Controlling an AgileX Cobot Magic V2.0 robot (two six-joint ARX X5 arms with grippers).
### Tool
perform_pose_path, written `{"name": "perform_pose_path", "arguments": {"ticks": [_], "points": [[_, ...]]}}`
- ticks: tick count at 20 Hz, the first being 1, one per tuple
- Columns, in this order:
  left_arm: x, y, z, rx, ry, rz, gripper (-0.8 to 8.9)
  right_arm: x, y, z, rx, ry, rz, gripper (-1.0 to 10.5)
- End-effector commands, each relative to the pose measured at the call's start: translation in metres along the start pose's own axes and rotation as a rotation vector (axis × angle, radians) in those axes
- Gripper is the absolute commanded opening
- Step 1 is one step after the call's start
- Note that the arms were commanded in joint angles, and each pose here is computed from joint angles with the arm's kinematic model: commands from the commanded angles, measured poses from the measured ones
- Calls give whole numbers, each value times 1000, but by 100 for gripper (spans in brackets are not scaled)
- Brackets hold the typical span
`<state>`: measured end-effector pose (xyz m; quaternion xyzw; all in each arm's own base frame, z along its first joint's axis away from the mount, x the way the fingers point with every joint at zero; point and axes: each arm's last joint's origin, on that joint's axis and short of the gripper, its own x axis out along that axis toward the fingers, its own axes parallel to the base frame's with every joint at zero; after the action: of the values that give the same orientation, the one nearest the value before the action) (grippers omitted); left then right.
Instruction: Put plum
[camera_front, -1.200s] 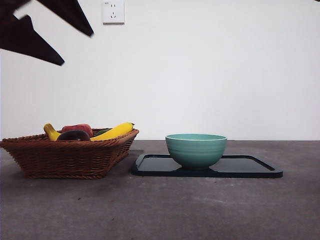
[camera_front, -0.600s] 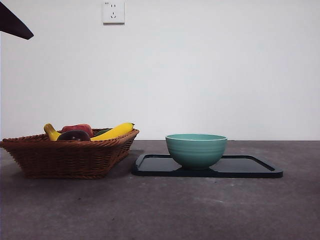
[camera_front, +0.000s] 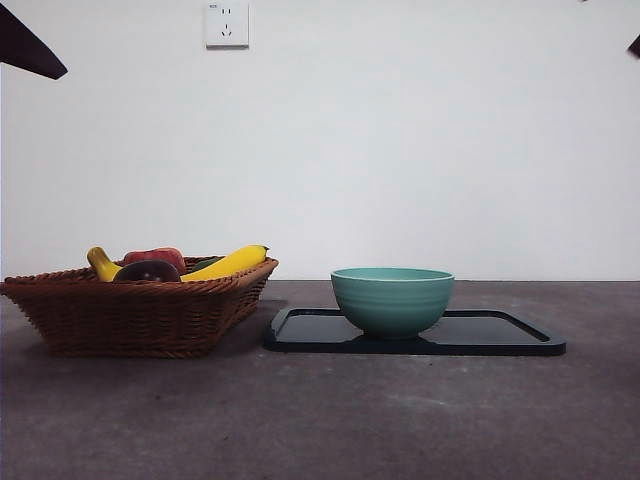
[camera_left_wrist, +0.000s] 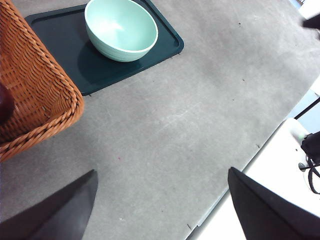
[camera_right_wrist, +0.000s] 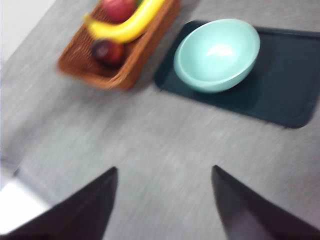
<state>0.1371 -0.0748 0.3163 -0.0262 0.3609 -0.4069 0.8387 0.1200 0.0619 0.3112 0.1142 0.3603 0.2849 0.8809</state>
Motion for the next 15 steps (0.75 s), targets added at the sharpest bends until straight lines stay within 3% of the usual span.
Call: {"name": "perform_pose_path", "arguments": {"ticks": [1,9,15], "points": [[-3,-3,5,26,-17,-9,409,13,1,20,34,-17,-24,326],[-3,-3,6,29,-23,-10,409,97,-31,97,54,97,-135,325],[-3,-3,6,32,-23,-10,409,161,-61,122,61,185,-189,325]]}}
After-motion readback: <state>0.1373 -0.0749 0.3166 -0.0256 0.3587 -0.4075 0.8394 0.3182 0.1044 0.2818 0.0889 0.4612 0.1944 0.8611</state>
